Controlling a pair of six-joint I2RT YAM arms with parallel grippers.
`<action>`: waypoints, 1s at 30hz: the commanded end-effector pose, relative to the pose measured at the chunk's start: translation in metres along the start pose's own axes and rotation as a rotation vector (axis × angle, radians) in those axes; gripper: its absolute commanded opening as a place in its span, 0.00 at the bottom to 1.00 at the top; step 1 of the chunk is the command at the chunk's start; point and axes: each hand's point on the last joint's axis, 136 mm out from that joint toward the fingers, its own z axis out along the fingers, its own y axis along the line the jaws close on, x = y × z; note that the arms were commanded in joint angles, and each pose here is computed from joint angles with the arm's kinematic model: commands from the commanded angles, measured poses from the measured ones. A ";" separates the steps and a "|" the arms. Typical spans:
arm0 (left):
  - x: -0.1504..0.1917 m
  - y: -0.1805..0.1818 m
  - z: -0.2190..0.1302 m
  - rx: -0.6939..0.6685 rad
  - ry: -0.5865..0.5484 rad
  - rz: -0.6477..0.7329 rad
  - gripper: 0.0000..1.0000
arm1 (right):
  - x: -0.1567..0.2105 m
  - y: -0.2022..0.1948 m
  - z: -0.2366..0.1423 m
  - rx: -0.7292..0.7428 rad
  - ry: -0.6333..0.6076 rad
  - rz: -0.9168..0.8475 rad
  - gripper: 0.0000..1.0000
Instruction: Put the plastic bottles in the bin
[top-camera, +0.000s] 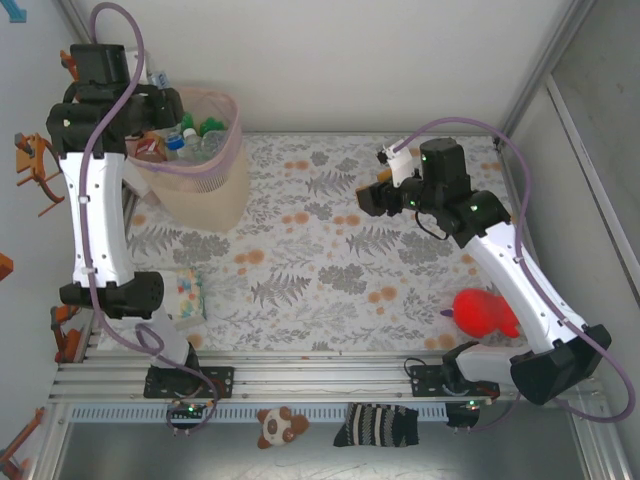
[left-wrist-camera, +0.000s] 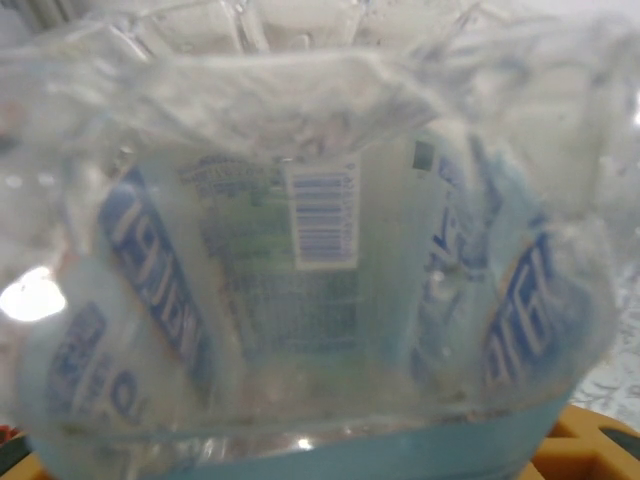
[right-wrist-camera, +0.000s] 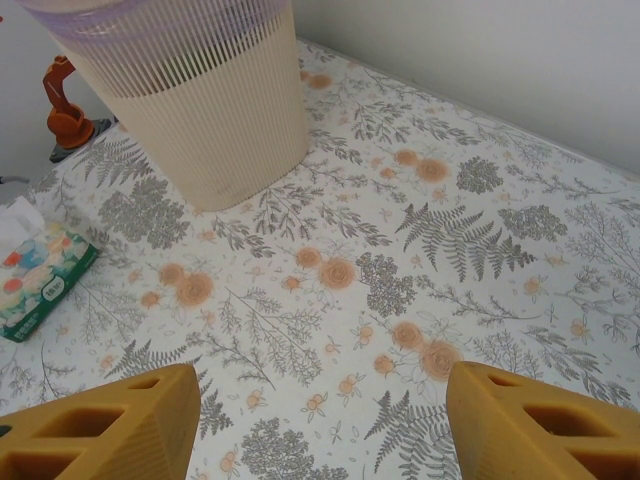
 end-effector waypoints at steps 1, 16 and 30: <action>0.004 0.009 0.011 0.004 0.038 0.033 0.50 | -0.007 0.002 -0.002 0.010 -0.015 -0.008 0.65; 0.058 0.022 0.098 -0.001 0.307 0.039 0.54 | -0.004 -0.001 0.000 0.028 -0.009 -0.017 0.65; 0.068 0.021 0.112 0.016 0.351 0.029 0.76 | -0.003 -0.002 -0.003 0.038 -0.008 -0.024 0.65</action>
